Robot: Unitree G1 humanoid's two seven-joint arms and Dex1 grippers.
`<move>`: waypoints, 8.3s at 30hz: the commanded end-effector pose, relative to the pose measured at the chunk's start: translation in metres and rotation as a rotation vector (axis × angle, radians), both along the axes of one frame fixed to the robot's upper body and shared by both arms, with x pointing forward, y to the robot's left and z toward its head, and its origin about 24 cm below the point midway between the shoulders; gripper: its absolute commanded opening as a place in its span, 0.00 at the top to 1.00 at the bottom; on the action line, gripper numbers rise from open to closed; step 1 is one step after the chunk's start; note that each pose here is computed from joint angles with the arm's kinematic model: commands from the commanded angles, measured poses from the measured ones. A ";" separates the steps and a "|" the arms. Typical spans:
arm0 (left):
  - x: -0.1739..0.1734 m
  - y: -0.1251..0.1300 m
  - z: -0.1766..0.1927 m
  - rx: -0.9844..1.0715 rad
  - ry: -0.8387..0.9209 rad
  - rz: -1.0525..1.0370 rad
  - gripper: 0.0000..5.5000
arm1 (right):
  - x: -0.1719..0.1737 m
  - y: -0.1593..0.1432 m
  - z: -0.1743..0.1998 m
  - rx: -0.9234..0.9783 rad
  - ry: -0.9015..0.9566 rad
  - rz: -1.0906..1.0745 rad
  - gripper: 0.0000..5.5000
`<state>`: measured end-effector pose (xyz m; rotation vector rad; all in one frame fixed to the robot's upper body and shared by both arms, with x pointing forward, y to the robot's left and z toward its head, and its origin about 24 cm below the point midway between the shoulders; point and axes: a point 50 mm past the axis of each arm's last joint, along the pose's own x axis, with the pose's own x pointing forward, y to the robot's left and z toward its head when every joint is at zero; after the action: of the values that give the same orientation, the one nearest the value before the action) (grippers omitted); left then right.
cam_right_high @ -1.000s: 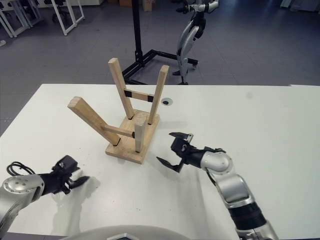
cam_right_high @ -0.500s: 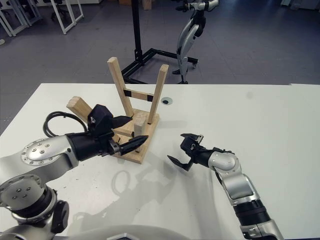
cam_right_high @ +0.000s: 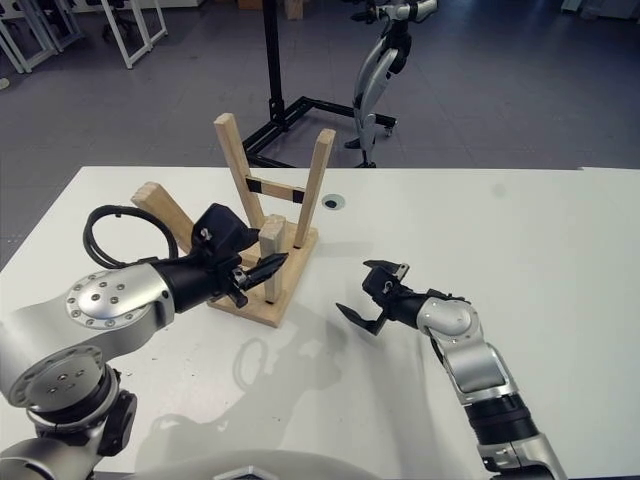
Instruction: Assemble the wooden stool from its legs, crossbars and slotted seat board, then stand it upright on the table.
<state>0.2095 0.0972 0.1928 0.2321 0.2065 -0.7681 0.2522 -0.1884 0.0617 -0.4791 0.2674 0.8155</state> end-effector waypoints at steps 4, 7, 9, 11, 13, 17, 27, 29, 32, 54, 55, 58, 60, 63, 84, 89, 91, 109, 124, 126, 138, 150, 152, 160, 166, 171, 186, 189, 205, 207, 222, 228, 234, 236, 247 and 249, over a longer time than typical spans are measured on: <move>-0.009 0.023 -0.028 0.049 0.017 -0.118 0.75 | 0.007 -0.021 0.031 0.126 -0.010 -0.058 0.00; -0.024 0.027 -0.048 0.028 0.036 -0.214 0.79 | 0.010 -0.025 0.040 0.125 -0.031 -0.063 0.00; -0.031 0.034 -0.059 -0.033 0.076 -0.258 0.80 | 0.006 -0.024 0.044 0.139 -0.033 -0.043 0.00; -0.030 0.049 -0.066 -0.065 0.087 -0.263 0.80 | -0.006 -0.022 0.050 0.177 0.002 0.041 0.00; -0.023 0.065 -0.061 -0.065 0.051 -0.281 0.80 | -0.014 -0.030 0.059 0.173 0.034 0.107 0.00; -0.011 0.082 -0.042 -0.105 -0.040 -0.311 0.80 | -0.012 -0.043 0.074 0.132 0.042 0.138 0.00; 0.003 0.106 -0.021 -0.152 -0.122 -0.524 0.80 | -0.006 -0.046 0.127 0.329 0.139 0.308 0.00; 0.006 0.106 -0.018 -0.152 -0.132 -0.541 0.80 | -0.008 -0.038 0.136 0.378 0.162 0.366 0.00; 0.012 0.105 -0.013 -0.183 -0.128 -0.566 0.80 | -0.010 -0.025 0.140 0.433 0.190 0.430 0.00; 0.008 0.125 -0.041 -0.227 -0.005 -0.510 0.80 | -0.029 -0.009 0.114 0.484 0.434 0.514 0.61; 0.005 0.124 -0.046 -0.217 0.007 -0.512 0.80 | -0.031 -0.009 0.111 0.478 0.441 0.508 0.66; -0.003 0.121 -0.058 -0.202 0.046 -0.523 0.80 | -0.037 -0.009 0.104 0.468 0.460 0.501 0.70; -0.008 0.123 -0.068 -0.187 0.109 -0.511 0.80 | -0.038 -0.009 0.103 0.458 0.449 0.488 0.70; -0.006 0.126 -0.069 -0.207 0.164 -0.443 0.80 | -0.035 -0.010 0.101 0.440 0.443 0.410 0.70; -0.005 0.114 -0.043 -0.373 0.370 -0.523 0.70 | -0.031 -0.005 0.106 0.491 0.545 0.384 0.64; -0.001 0.109 -0.037 -0.385 0.335 -0.501 0.53 | -0.028 -0.003 0.106 0.469 0.531 0.374 0.45; 0.001 0.112 -0.039 -0.350 0.339 -0.486 0.47 | -0.029 -0.005 0.104 0.459 0.529 0.365 0.38; 0.001 0.105 0.095 -0.325 -0.051 -0.373 0.31 | -0.031 -0.062 0.031 0.222 0.473 0.059 0.17; -0.018 0.037 0.171 -0.870 -0.233 -0.563 0.31 | -0.024 -0.054 0.031 0.237 0.425 0.071 0.17; -0.017 0.028 0.135 -0.776 -0.071 -0.567 0.31 | -0.025 -0.054 0.031 0.233 0.428 0.071 0.17; 0.002 0.027 0.032 -0.731 0.266 -0.585 0.31 | -0.023 -0.047 0.031 0.235 0.403 0.082 0.17; 0.047 0.059 0.168 -0.730 -0.211 -0.411 0.31 | -0.025 -0.043 0.022 0.254 0.394 0.056 0.17; 0.080 0.061 0.152 -0.632 -0.215 -0.201 0.31 | -0.021 -0.040 0.023 0.255 0.369 0.043 0.17; 0.165 0.029 0.062 -0.512 -0.031 -0.076 0.31 | -0.016 -0.015 0.017 0.246 0.336 0.027 0.17; 0.188 0.035 0.079 -0.513 -0.116 -0.026 0.31 | -0.018 -0.010 0.013 0.246 0.349 0.019 0.17; 0.194 0.042 0.125 -0.647 -0.340 0.063 0.31 | -0.015 -0.010 0.014 0.252 0.332 -0.001 0.17; 0.191 0.045 0.011 -0.263 0.085 -0.035 0.31 | -0.015 -0.011 0.014 0.251 0.332 -0.006 0.17; 0.183 0.044 0.116 -0.517 -0.198 -0.138 0.31 | -0.016 -0.014 0.013 0.246 0.338 -0.010 0.17; 0.023 0.204 0.069 -0.335 0.209 -0.416 0.31 | -0.036 -0.060 0.118 0.233 0.515 0.353 0.17; 0.019 0.212 0.067 -0.333 0.232 -0.411 0.31 | -0.034 -0.058 0.126 0.247 0.496 0.373 0.17; 0.012 0.150 0.027 -0.164 0.319 -0.639 0.31 | -0.031 -0.013 0.148 0.350 0.384 0.464 0.17; 0.021 0.146 0.020 -0.180 0.302 -0.610 0.31 | -0.034 -0.019 0.145 0.310 0.422 0.469 0.17; 0.023 0.139 0.023 -0.220 0.283 -0.626 0.41 | -0.038 0.008 0.130 0.350 0.450 0.546 0.16; 0.023 0.137 0.022 -0.234 0.291 -0.630 0.47 | -0.037 0.015 0.125 0.362 0.457 0.550 0.16; 0.011 0.126 0.006 -0.250 0.349 -0.662 0.76 | -0.021 0.014 0.123 0.446 0.456 0.480 0.53; 0.009 0.125 0.003 -0.211 0.320 -0.658 0.76 | -0.021 0.013 0.123 0.449 0.461 0.477 0.61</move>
<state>0.2201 0.2227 0.2055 -0.0626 0.3185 -1.5083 0.2304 -0.1751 0.1784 0.0977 0.3979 1.4059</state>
